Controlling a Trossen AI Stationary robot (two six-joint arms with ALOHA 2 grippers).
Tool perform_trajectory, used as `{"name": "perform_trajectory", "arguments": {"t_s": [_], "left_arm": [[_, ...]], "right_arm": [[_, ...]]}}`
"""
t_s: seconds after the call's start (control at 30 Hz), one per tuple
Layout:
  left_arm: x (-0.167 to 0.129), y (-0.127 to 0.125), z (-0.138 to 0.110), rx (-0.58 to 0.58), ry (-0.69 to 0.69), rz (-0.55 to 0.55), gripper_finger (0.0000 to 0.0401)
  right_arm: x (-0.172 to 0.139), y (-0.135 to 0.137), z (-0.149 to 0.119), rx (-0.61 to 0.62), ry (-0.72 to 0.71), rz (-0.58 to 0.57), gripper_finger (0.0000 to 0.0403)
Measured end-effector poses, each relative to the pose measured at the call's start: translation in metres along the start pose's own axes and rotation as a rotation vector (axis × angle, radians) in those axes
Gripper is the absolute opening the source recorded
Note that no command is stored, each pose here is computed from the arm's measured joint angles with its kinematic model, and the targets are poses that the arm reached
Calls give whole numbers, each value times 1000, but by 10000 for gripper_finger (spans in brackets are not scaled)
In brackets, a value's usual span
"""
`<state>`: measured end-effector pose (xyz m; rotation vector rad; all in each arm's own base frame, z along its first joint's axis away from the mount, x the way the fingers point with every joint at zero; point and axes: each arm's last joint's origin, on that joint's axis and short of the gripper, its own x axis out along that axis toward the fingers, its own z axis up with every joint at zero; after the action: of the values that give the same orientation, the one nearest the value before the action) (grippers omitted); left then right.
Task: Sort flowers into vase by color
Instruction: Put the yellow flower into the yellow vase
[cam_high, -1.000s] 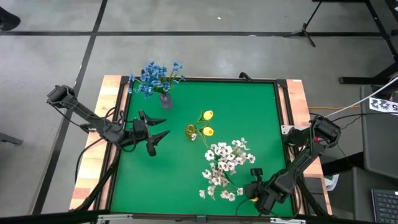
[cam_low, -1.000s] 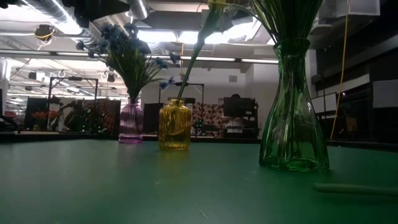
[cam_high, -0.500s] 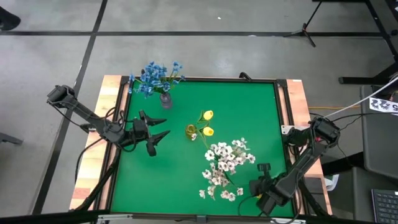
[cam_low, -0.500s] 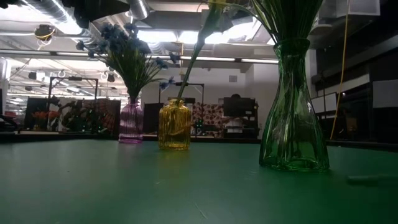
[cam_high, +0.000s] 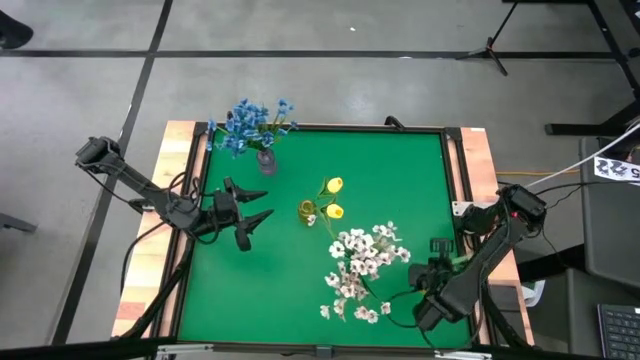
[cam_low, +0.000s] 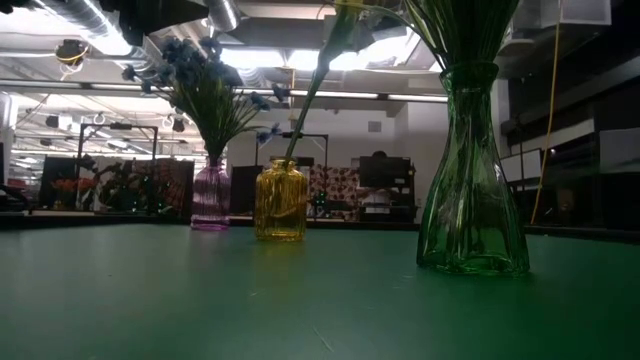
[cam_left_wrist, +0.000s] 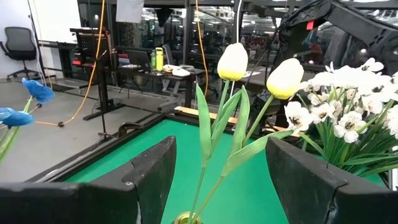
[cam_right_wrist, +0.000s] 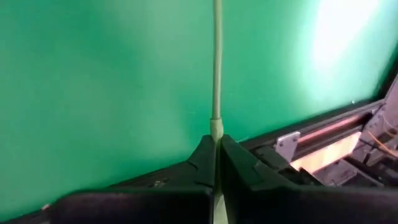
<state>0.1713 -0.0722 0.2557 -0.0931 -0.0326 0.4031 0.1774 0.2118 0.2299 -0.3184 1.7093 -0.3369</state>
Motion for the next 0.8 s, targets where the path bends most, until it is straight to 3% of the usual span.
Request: {"name": "perform_trajectory", "arguments": {"t_s": [0.33,0.5,0.8], "left_arm": [[0,0,0,-1,0,0,244],[0,0,0,-5,-1,0,244],[0,0,0,-31,0,0,244]], "right_arm": [[2,-15,16,80,-26,-23,7],[0,-24,25,195,-37,-18,3],[-22,-49,27,265,-148,33,3]]}}
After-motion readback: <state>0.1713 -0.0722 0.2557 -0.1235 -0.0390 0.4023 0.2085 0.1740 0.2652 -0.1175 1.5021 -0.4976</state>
